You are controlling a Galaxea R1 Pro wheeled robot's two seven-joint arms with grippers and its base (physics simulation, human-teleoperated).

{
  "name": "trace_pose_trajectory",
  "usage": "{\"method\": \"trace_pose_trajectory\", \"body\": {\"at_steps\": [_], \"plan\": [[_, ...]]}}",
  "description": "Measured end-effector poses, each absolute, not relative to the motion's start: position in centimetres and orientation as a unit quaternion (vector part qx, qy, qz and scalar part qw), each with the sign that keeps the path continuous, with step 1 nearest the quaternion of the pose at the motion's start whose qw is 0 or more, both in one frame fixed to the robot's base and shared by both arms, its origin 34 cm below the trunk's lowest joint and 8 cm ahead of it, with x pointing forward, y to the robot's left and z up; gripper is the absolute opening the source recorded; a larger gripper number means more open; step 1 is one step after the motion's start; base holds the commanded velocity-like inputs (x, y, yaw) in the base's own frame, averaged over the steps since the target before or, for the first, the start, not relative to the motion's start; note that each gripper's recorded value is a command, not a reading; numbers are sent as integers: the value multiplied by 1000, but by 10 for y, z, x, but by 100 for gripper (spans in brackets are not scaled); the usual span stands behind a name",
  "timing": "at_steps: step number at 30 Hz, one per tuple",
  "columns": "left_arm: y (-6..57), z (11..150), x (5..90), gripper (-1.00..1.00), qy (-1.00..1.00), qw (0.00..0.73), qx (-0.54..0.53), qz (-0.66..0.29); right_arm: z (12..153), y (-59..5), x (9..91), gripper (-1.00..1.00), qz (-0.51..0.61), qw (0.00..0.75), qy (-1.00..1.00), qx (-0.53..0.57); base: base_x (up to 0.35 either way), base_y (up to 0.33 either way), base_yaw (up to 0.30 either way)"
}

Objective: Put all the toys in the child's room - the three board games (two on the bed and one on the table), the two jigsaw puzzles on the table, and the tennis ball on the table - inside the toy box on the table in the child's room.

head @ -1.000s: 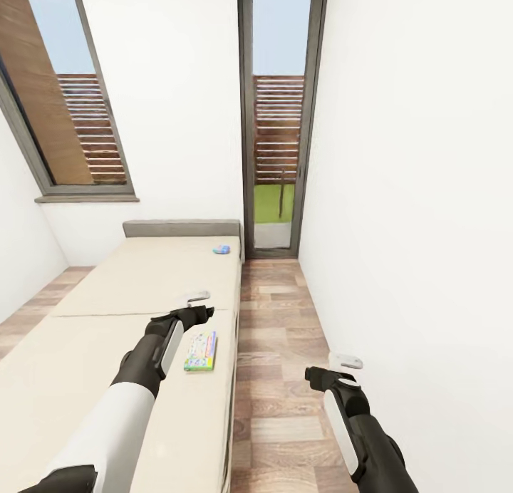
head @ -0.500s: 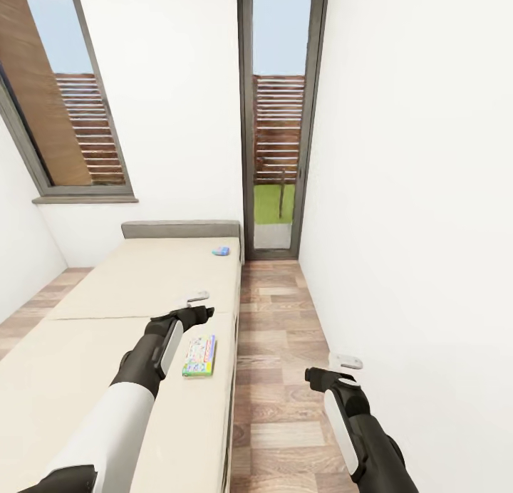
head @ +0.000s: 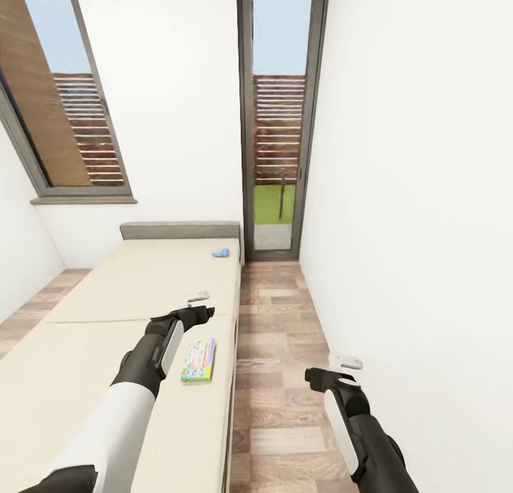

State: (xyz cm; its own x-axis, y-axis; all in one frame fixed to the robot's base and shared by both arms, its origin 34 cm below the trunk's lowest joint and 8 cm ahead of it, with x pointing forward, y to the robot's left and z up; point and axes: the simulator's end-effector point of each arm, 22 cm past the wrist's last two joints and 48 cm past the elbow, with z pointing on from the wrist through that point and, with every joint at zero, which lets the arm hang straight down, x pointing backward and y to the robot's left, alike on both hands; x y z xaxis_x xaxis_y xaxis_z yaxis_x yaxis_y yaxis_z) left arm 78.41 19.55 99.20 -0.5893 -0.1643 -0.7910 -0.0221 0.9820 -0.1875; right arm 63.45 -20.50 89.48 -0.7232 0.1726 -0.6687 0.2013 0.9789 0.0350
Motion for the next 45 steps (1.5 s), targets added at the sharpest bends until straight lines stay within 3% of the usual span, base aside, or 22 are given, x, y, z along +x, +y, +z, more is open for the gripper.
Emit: {"method": "trace_pose_trajectory", "body": {"at_steps": [45], "plan": [[197,990,783,100,890,446,-56,-82,894,-205,635,100,-20,358,928,101,6,0,0]]}}
